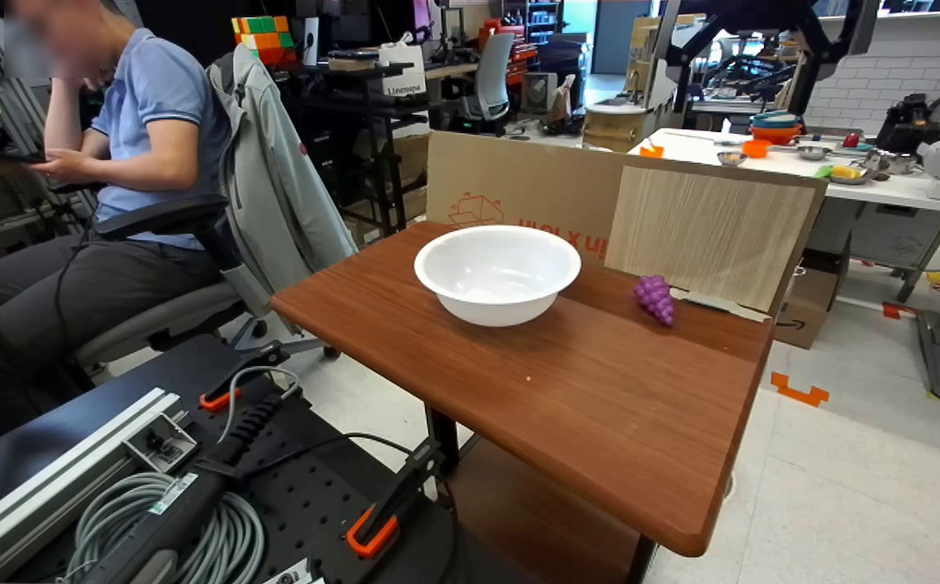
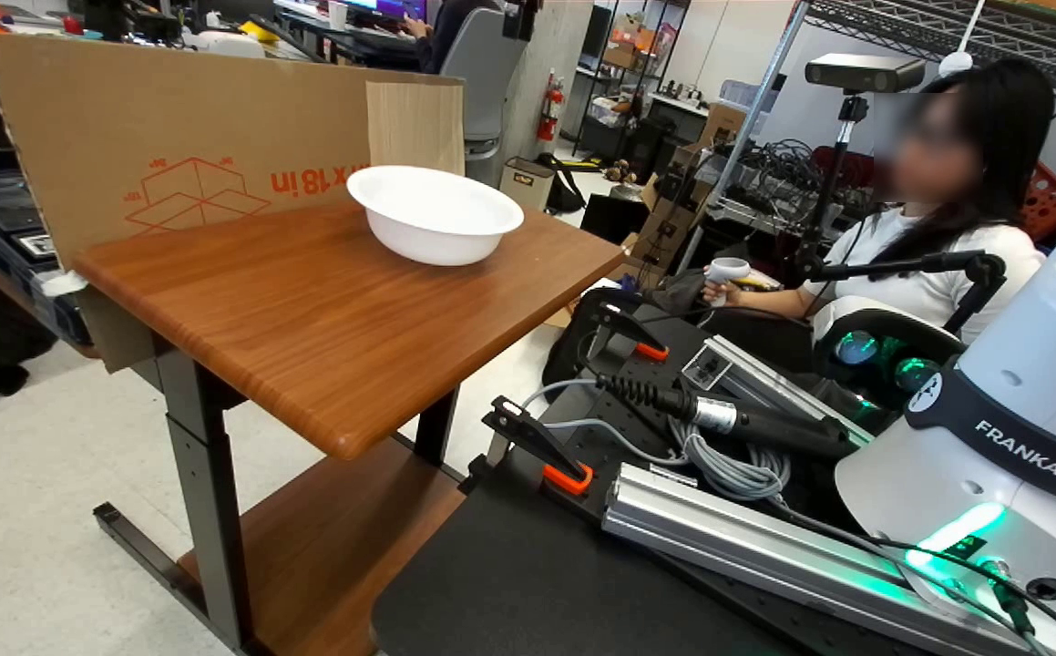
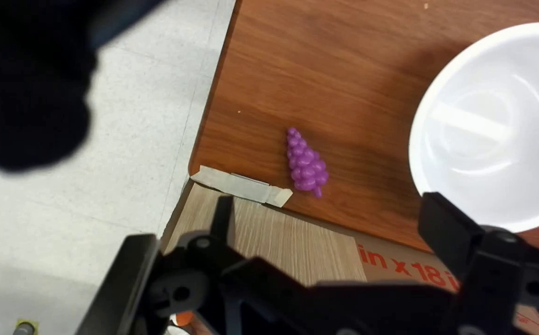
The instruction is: Put the purple object inside the white bowl
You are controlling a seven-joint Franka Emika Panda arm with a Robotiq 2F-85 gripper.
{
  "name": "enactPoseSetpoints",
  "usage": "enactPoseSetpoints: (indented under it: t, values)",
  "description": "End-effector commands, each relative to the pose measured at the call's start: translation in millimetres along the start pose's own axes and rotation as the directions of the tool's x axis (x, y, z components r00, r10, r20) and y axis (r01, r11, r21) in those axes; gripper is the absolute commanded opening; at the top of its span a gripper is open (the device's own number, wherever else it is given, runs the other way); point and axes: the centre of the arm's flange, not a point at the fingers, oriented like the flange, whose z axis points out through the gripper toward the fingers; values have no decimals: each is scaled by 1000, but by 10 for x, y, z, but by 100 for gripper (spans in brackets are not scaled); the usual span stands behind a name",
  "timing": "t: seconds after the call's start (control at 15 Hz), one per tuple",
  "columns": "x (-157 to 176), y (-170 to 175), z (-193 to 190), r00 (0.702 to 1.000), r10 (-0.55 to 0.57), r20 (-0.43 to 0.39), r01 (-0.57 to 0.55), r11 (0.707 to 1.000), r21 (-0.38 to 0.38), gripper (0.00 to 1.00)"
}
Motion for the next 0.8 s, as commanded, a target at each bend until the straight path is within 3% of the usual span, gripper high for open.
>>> enactPoseSetpoints:
  t: [0.0,0.13,0.53,0.73]
  values:
    - [167,92,3,999,44,-9,-43,997,58,100]
    - [226,27,130,999,51,-19,-50,998,29,100]
    - [545,-150,623,997,40,60,-42,999,26,100]
    - [721,-159,887,993,49,106,-48,999,-13,100]
